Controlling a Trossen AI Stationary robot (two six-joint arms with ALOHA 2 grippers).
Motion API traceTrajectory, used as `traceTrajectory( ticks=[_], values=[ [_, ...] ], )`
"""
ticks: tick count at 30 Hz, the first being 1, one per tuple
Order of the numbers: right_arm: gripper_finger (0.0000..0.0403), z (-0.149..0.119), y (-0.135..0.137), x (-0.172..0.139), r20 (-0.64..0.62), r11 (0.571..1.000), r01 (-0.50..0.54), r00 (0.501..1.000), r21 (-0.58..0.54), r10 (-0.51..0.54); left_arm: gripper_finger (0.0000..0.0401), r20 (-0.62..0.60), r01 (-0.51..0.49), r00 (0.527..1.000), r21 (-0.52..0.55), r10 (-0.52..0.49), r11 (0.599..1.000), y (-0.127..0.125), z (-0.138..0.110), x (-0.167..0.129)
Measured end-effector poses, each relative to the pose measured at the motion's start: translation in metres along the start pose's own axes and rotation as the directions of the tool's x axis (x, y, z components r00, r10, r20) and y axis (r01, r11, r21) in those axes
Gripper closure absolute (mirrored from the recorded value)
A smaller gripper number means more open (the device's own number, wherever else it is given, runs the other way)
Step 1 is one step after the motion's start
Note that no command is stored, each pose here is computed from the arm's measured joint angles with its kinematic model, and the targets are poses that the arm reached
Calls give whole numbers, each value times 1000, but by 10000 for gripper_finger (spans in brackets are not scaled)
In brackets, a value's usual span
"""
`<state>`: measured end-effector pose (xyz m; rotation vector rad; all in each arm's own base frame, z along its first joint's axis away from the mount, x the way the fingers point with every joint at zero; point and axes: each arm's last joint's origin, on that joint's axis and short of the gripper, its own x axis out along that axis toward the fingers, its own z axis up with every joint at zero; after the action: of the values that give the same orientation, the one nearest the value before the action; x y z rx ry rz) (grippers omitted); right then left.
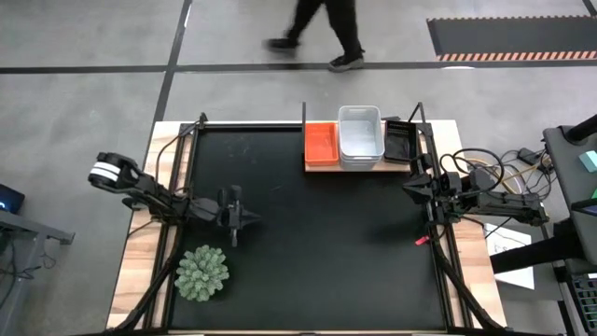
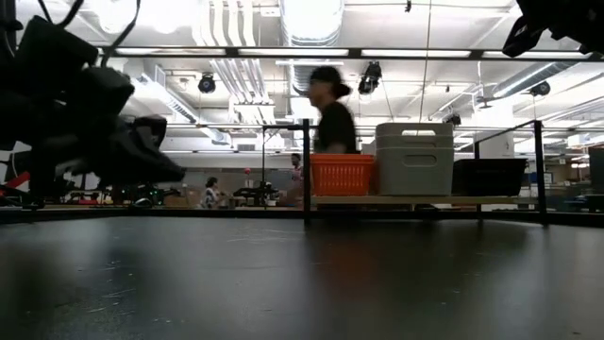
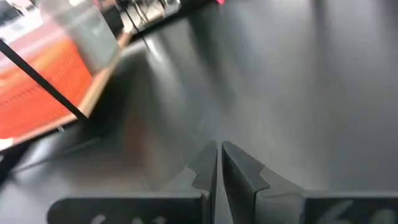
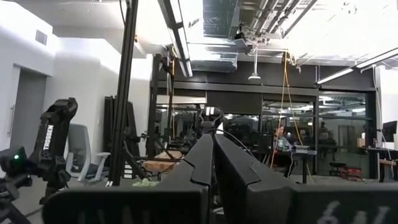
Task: Stack baskets on shelf by color
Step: Return to Home Position
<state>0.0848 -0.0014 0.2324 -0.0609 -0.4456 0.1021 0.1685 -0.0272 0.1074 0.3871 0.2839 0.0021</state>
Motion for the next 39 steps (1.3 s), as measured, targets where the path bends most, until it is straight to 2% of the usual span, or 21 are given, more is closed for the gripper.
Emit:
traceTrajectory(
  ticks=[10,17,39],
  values=[
    [394,0,0,0,0,1000,0,1000,0,0,393,-141,50,989,34,-45,998,-8,-21,6],
    [394,0,0,0,0,1000,0,1000,1,0,393,-169,65,984,19,-61,998,-11,-26,8],
    [394,0,0,0,0,1000,0,1000,1,0,393,-98,33,995,24,-30,999,-8,-9,17]
  ],
)
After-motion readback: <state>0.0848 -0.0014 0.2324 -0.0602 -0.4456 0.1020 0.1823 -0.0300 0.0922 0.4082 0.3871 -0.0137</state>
